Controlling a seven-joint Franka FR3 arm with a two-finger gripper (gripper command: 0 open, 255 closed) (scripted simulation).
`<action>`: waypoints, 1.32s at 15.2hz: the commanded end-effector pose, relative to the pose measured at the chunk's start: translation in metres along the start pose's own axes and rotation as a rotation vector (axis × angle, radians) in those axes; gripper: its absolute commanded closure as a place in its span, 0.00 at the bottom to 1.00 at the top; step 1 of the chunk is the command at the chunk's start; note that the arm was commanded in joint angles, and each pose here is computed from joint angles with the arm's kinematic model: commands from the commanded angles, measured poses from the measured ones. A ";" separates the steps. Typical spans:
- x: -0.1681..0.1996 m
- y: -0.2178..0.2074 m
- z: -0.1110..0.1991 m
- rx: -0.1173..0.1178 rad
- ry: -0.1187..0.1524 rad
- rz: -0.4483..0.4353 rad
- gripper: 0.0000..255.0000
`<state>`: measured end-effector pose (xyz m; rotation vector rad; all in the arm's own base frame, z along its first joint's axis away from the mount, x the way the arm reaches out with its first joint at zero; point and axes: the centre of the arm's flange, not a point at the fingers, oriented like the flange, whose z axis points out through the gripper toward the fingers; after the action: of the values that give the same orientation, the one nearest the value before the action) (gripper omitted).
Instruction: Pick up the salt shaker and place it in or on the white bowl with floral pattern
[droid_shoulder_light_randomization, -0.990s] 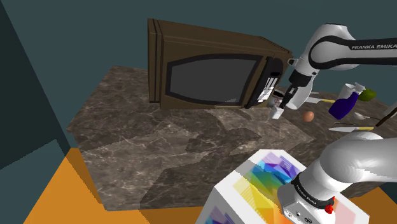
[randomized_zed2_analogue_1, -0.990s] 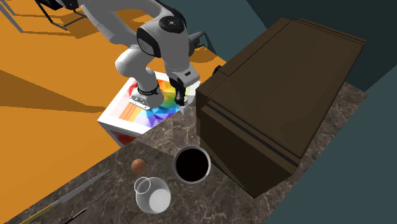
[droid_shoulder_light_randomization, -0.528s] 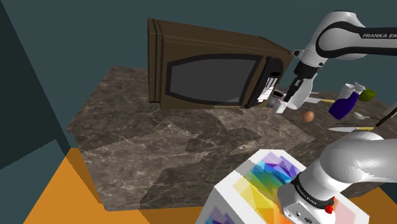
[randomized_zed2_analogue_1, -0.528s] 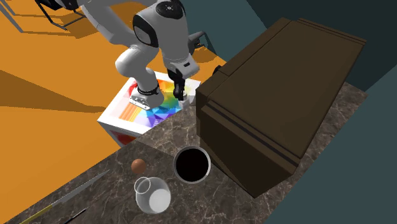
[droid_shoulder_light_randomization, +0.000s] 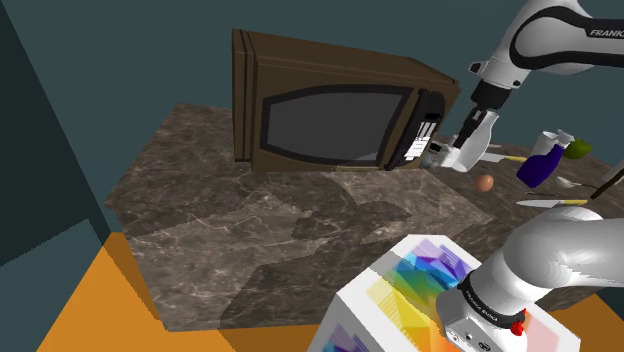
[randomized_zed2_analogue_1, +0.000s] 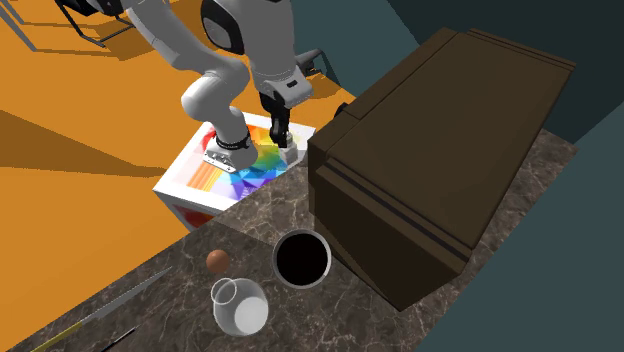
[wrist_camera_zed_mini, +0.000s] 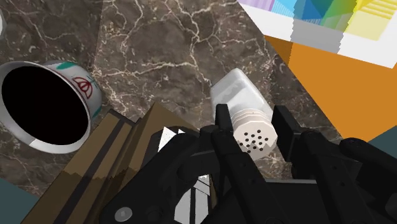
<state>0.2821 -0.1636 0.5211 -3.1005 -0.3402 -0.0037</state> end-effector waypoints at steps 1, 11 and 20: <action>0.000 -0.001 -0.011 0.000 0.000 0.000 1.00; 0.023 0.100 -0.039 0.000 0.000 0.000 1.00; 0.049 0.214 -0.062 0.000 0.000 0.000 1.00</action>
<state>0.3678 -0.3509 0.5774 -3.0988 -0.3369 -0.0033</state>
